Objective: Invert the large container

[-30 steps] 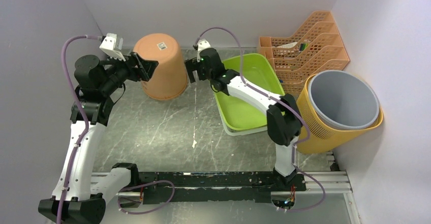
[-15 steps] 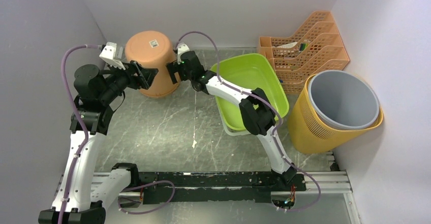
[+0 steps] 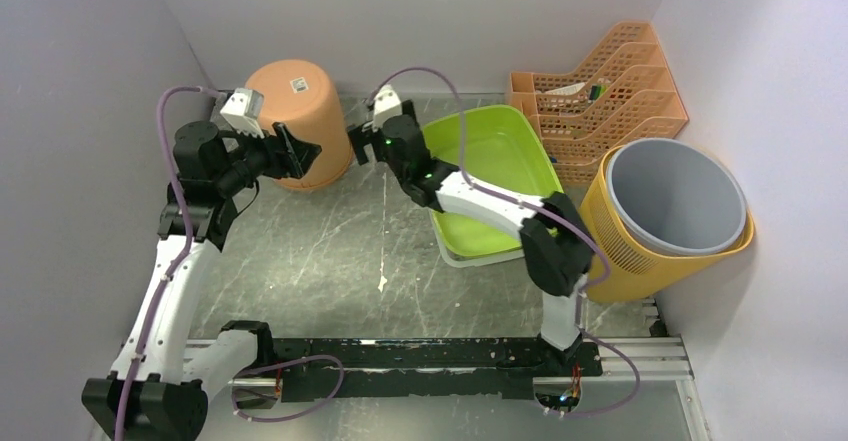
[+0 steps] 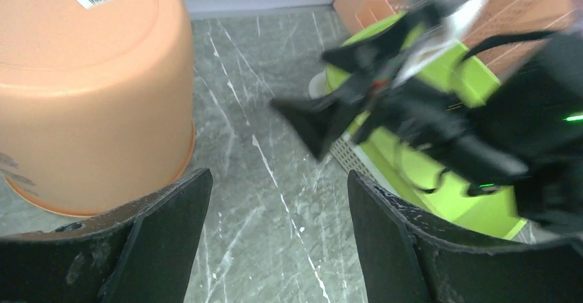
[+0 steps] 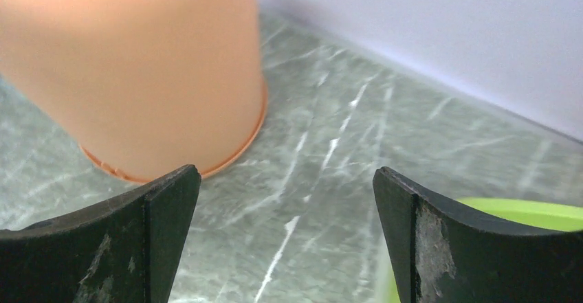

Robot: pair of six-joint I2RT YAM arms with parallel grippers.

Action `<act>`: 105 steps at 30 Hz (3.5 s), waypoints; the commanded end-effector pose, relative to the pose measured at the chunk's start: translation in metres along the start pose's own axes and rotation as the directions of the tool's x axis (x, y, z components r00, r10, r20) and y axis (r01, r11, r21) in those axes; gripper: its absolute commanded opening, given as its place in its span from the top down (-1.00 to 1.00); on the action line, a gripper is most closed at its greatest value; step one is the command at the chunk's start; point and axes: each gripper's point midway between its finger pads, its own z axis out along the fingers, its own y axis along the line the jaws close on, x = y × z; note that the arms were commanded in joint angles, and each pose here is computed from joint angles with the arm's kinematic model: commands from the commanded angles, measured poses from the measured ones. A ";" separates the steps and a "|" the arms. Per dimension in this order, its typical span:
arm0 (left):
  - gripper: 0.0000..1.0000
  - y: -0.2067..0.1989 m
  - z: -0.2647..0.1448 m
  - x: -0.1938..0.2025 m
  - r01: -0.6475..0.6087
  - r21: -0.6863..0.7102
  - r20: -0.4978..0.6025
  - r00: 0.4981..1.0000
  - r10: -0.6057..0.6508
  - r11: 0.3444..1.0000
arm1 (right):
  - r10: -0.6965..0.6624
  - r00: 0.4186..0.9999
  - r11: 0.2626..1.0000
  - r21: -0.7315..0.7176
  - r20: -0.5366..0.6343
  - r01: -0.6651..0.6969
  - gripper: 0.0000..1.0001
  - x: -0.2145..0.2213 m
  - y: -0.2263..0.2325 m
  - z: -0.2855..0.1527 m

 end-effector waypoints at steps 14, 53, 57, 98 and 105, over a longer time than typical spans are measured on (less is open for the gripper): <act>-0.66 -0.014 0.081 0.136 -0.020 0.001 -0.320 0.947 0.019 1.000 | 0.180 0.975 0.885 0.412 0.127 -0.217 -1.00 -0.053 -0.185 -0.109; -0.88 0.300 0.104 0.103 0.296 -0.823 0.209 0.952 -0.225 0.484 | 0.231 0.972 0.877 0.443 -0.050 -0.185 -1.00 0.042 -0.203 -0.145; -0.83 0.257 0.096 0.123 0.326 -0.762 0.187 0.938 -0.292 0.559 | 0.235 0.970 0.878 0.443 -0.065 -0.183 -1.00 0.051 -0.202 -0.137; -0.99 0.312 0.292 0.095 -0.334 -0.525 -0.229 0.941 0.248 0.783 | 0.255 0.953 0.873 0.462 -0.164 -0.155 -1.00 0.090 -0.216 -0.105; -0.99 0.318 0.270 0.092 -0.310 -0.544 -0.214 0.950 0.228 0.780 | 0.272 0.946 0.877 0.449 -0.174 -0.169 -1.00 0.094 -0.212 -0.100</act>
